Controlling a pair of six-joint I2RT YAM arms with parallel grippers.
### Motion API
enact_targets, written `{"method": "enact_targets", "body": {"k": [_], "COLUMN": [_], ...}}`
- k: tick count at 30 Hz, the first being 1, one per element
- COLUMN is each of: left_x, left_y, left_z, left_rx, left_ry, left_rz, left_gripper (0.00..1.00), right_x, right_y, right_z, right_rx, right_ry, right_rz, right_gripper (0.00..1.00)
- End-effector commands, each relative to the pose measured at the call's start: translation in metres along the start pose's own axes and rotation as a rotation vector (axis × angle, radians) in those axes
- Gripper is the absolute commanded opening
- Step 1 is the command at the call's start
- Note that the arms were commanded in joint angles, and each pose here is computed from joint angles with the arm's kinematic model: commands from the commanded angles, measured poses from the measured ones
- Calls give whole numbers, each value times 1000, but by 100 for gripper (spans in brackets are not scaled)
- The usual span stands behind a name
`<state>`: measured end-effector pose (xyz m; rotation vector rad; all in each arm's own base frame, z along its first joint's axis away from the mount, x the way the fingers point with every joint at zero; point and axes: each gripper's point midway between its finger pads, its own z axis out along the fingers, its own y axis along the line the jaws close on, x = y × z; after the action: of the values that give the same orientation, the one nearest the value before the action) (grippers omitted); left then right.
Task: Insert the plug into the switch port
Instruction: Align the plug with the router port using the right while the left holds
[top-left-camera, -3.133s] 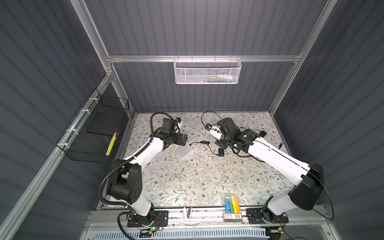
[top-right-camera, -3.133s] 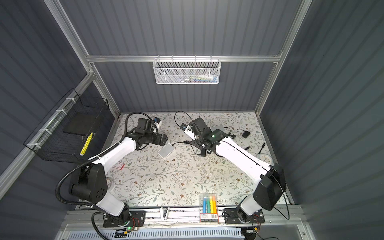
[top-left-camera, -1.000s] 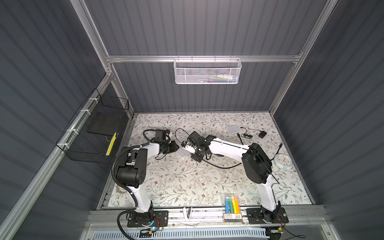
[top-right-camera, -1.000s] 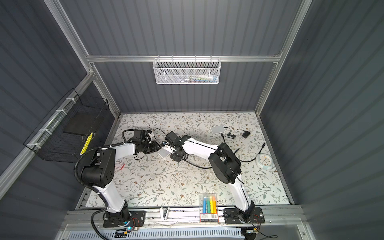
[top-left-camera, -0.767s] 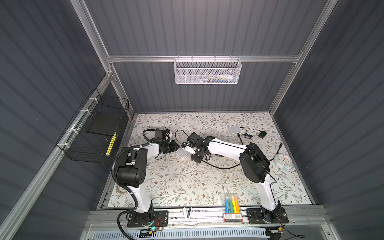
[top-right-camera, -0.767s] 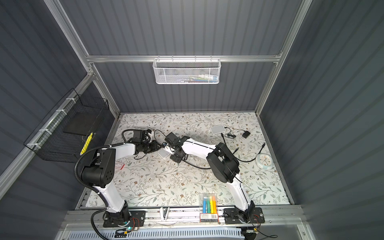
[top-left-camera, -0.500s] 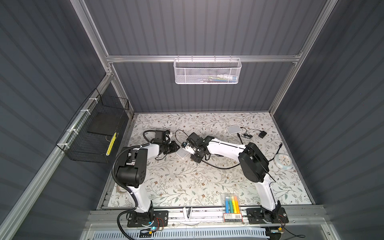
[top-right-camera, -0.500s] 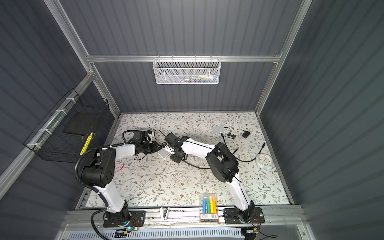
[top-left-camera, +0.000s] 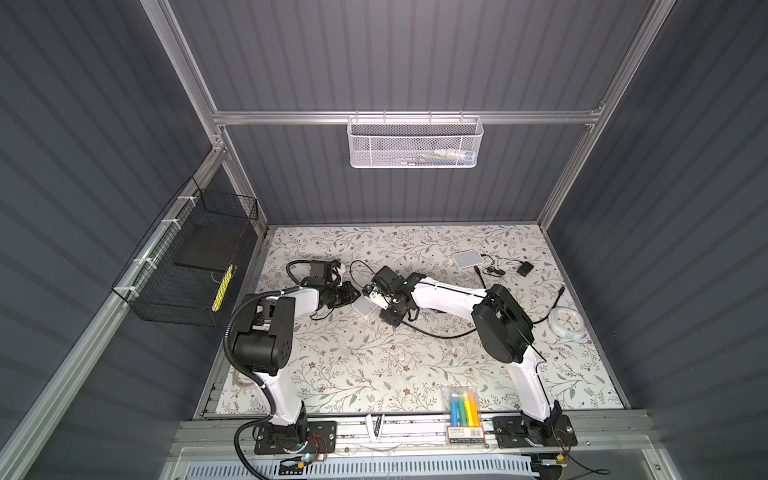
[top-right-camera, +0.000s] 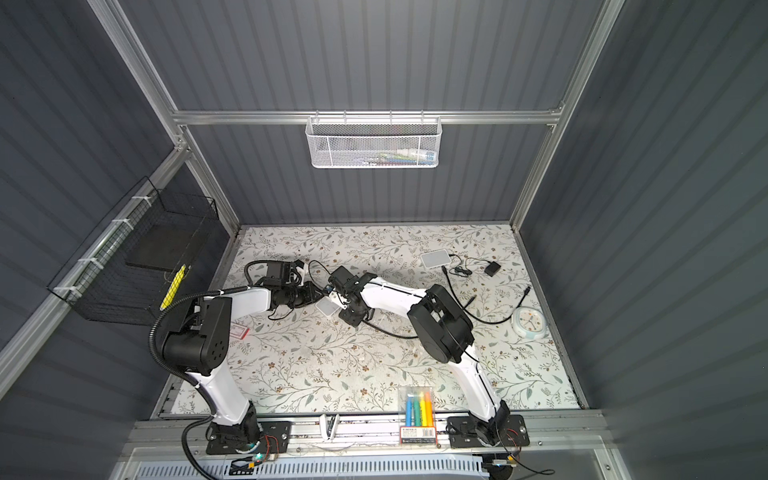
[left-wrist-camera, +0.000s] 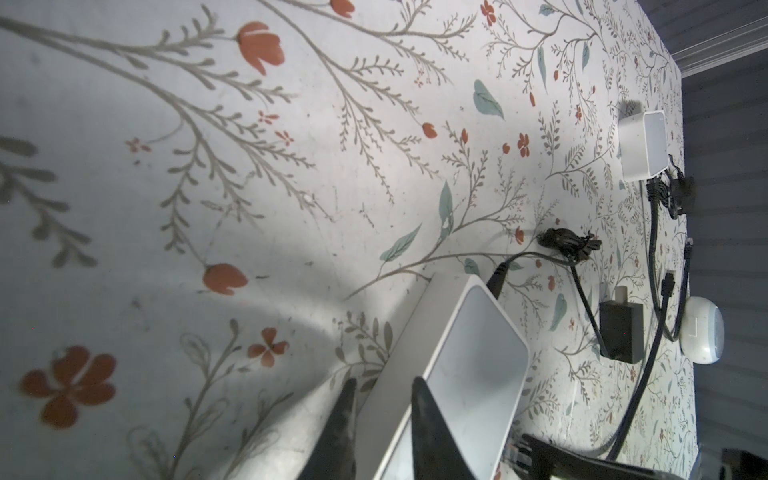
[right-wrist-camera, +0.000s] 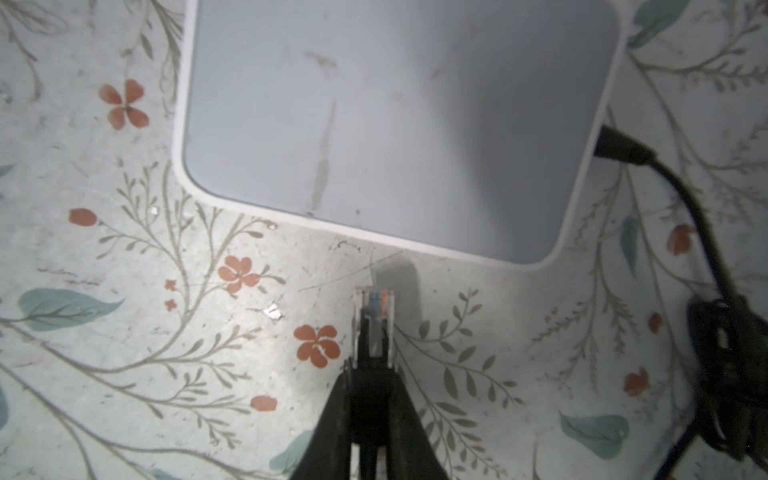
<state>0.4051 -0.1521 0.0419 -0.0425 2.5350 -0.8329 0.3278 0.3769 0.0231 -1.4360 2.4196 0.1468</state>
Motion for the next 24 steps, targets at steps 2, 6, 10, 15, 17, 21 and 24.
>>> {"method": "enact_targets", "body": {"k": [2, 6, 10, 15, 17, 21, 24], "left_x": [11, 11, 12, 12, 12, 11, 11], "left_y": [-1, -1, -1, -1, -2, -2, -2], "left_z": [5, 5, 4, 4, 4, 4, 2], "left_rx": [13, 13, 12, 11, 12, 12, 6], "left_ry": [40, 40, 44, 47, 48, 49, 48], "left_rz": [-12, -11, -11, -10, -10, -8, -5], "left_gripper": [24, 23, 23, 23, 23, 22, 22], "right_x": [10, 15, 18, 23, 24, 23, 19], "right_y": [8, 12, 13, 11, 11, 8, 3], "right_z": [12, 15, 16, 17, 18, 16, 9], "right_rx": [-48, -69, -80, -78, -77, -76, -70], "right_ry": [26, 38, 45, 55, 57, 54, 39], "right_rz": [20, 26, 32, 43, 41, 47, 52], "right_gripper": [22, 24, 23, 18, 18, 9, 3]}}
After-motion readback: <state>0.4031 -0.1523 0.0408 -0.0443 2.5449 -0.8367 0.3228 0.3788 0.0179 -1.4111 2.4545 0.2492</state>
